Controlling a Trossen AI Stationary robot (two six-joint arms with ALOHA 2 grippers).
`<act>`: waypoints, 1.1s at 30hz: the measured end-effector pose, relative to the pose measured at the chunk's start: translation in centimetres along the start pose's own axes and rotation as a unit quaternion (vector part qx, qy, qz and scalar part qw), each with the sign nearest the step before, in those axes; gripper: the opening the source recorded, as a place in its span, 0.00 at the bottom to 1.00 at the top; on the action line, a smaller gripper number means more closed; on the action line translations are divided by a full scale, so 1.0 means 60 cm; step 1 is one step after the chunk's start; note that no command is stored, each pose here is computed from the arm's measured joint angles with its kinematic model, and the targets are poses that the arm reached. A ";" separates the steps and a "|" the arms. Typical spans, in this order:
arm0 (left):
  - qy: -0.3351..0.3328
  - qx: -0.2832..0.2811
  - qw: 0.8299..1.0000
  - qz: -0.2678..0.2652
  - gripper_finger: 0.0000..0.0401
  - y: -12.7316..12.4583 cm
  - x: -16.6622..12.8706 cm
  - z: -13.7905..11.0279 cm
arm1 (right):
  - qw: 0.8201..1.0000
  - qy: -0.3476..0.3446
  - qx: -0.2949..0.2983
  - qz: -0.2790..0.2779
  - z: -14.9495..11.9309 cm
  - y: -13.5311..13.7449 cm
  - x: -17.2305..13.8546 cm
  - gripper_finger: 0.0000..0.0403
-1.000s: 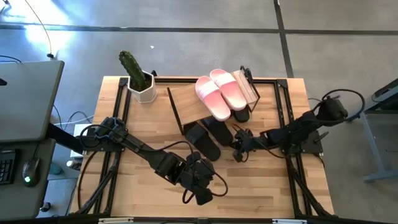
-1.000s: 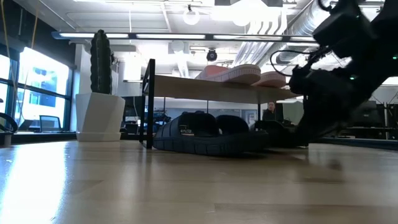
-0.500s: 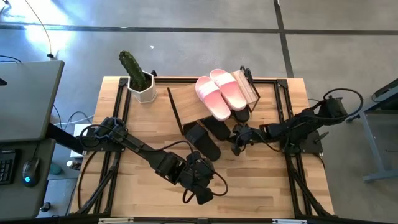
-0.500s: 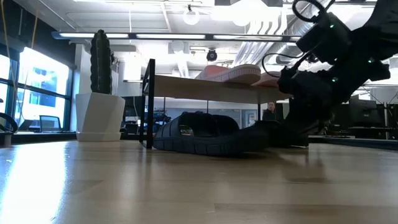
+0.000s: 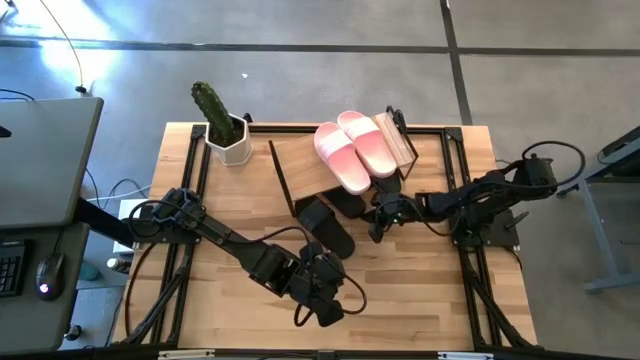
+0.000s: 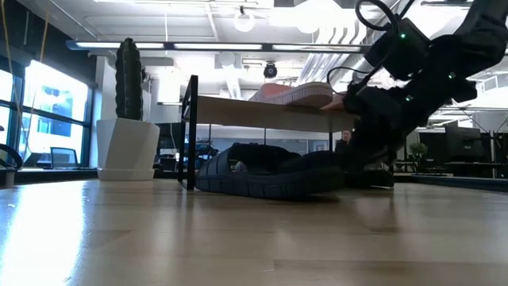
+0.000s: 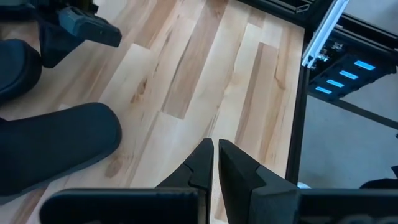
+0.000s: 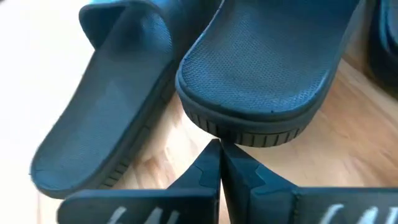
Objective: Pick and place slides into the shelf
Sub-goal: Put the black slide under the shelf
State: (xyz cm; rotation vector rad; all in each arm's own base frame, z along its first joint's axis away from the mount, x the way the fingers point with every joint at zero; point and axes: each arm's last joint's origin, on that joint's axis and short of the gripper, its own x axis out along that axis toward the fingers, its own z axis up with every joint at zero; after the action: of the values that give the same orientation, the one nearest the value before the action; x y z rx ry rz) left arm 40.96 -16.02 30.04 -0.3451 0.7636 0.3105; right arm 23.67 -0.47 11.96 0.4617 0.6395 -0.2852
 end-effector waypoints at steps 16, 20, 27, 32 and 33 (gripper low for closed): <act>0.008 0.004 0.999 -0.040 0.15 -0.011 0.051 -0.004 | 0.998 0.058 -0.007 0.007 -0.014 0.002 -0.009 0.00; 0.013 -0.001 1.000 -0.022 0.29 0.004 0.064 0.002 | 0.998 0.066 -0.015 0.017 -0.016 0.009 -0.020 0.00; 0.026 -0.021 0.999 0.032 0.49 0.032 0.110 0.000 | 0.994 0.070 -0.073 0.040 -0.018 0.034 -0.068 0.00; 0.027 -0.031 0.997 0.067 0.50 0.045 0.145 -0.007 | 0.991 0.066 -0.115 0.030 -0.024 0.044 -0.115 0.00; 0.037 -0.028 0.996 0.078 0.49 0.051 0.149 -0.011 | 0.990 0.068 -0.119 0.028 -0.027 0.043 -0.125 0.00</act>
State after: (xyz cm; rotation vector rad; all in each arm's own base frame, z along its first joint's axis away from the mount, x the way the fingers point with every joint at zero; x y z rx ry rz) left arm 45.48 -12.22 22.61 -0.3511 0.8576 0.4694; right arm 18.13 3.41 16.39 0.2698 0.7824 -0.1218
